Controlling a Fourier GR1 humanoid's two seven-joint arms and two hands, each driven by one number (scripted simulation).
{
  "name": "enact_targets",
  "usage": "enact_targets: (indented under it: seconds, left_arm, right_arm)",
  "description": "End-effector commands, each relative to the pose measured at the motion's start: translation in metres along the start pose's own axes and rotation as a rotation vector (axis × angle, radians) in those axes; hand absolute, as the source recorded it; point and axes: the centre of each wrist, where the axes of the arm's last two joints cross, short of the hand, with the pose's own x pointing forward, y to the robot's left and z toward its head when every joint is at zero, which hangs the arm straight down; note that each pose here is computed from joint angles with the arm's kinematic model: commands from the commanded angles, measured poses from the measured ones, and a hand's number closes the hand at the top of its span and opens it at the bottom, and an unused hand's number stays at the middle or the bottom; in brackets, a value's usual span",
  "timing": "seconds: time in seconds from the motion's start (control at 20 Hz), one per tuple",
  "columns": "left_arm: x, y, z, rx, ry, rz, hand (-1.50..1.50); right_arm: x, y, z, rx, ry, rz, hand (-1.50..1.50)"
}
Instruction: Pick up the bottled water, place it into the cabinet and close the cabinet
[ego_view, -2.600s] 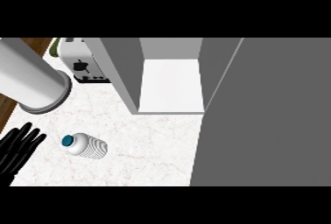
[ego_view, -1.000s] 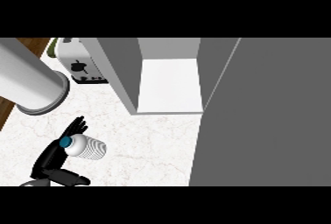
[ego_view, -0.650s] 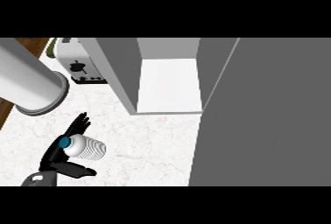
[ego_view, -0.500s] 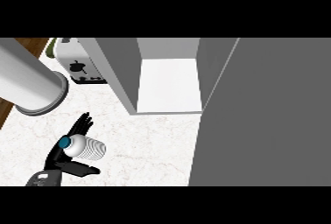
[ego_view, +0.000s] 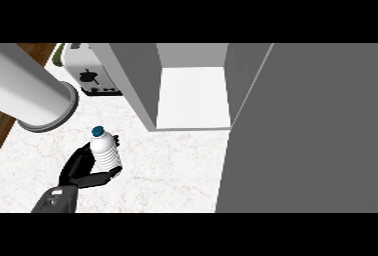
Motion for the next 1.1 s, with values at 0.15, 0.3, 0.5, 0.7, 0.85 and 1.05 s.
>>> enact_targets:
  seconds: [0.15, 0.3, 0.5, 0.7, 0.85, 1.05]
  left_arm:
    - [-0.003, -0.018, -0.008, -0.161, -0.092, 0.077, 1.50]
    - [0.001, -0.044, -0.029, -0.201, -0.206, -0.129, 1.50]
    - [-0.003, -0.041, -0.014, -0.184, -0.272, -0.180, 1.50]
    - [-0.001, -0.082, -0.036, 0.048, -0.277, -0.171, 1.50]
    - [0.000, -0.094, -0.042, 0.188, -0.307, -0.134, 1.50]
    - [0.019, -0.114, -0.053, 0.140, -0.319, -0.033, 1.50]
  right_arm:
    - [0.012, 0.007, 0.006, -0.048, -0.029, 0.023, -1.50]
    - [0.019, -0.006, 0.010, -0.031, -0.037, 0.048, -1.50]
    - [0.022, 0.002, 0.013, -0.016, -0.044, 0.048, -1.50]
    - [0.025, -0.003, 0.010, -0.032, -0.028, 0.045, -1.50]
    - [0.027, -0.002, 0.015, -0.036, -0.037, 0.015, -1.50]
    - [0.021, -0.001, 0.011, -0.027, -0.012, 0.017, -1.50]
